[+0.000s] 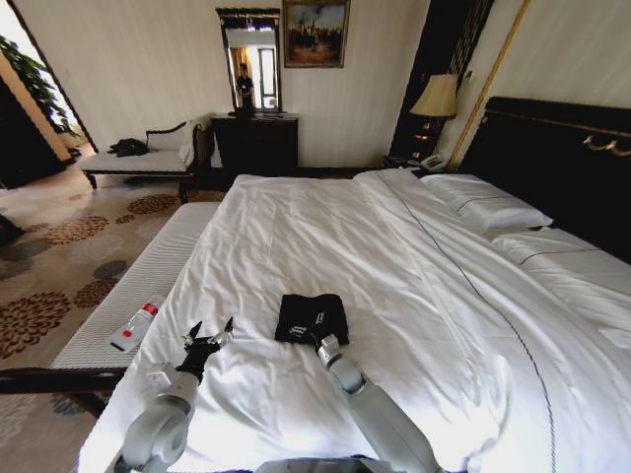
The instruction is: Fold the clothes on the bed.
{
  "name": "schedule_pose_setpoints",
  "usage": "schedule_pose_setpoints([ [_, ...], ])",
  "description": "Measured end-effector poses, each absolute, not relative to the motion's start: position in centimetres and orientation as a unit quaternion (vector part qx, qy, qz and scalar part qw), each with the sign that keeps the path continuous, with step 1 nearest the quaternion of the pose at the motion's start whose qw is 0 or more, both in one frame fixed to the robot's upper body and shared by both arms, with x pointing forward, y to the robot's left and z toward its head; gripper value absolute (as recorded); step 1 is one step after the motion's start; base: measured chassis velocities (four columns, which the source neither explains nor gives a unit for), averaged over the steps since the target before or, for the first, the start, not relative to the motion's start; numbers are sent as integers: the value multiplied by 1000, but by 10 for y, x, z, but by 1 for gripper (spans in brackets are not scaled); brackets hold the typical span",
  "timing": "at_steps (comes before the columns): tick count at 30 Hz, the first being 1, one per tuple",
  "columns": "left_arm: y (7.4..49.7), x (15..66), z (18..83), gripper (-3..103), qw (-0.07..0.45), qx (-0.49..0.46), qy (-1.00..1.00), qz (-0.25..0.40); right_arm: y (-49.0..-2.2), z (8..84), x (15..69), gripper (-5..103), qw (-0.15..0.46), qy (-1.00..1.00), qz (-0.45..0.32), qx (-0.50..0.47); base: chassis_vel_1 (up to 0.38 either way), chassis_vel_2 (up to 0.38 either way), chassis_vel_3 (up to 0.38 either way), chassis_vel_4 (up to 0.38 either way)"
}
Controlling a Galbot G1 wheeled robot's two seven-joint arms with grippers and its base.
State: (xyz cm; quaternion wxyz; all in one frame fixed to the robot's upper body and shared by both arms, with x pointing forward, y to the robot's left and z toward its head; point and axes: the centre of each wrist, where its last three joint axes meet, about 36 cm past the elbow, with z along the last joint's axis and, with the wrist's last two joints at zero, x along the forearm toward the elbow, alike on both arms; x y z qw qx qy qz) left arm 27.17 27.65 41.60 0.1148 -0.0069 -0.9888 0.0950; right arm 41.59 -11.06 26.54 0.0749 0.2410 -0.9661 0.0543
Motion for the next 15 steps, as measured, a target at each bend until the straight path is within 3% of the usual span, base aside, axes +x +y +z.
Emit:
schedule_pose_setpoints([
  [10, 269, 262, 414, 100, 107, -15, -992, 71, -138, 305, 399, 100, 46, -977, 23, 206, 0, 0, 0, 0],
  [15, 269, 262, 413, 100, 90, -4, -995, 48, -204, 343, 387, 100, 15, -988, 36, 148, 0, 0, 0, 0],
])
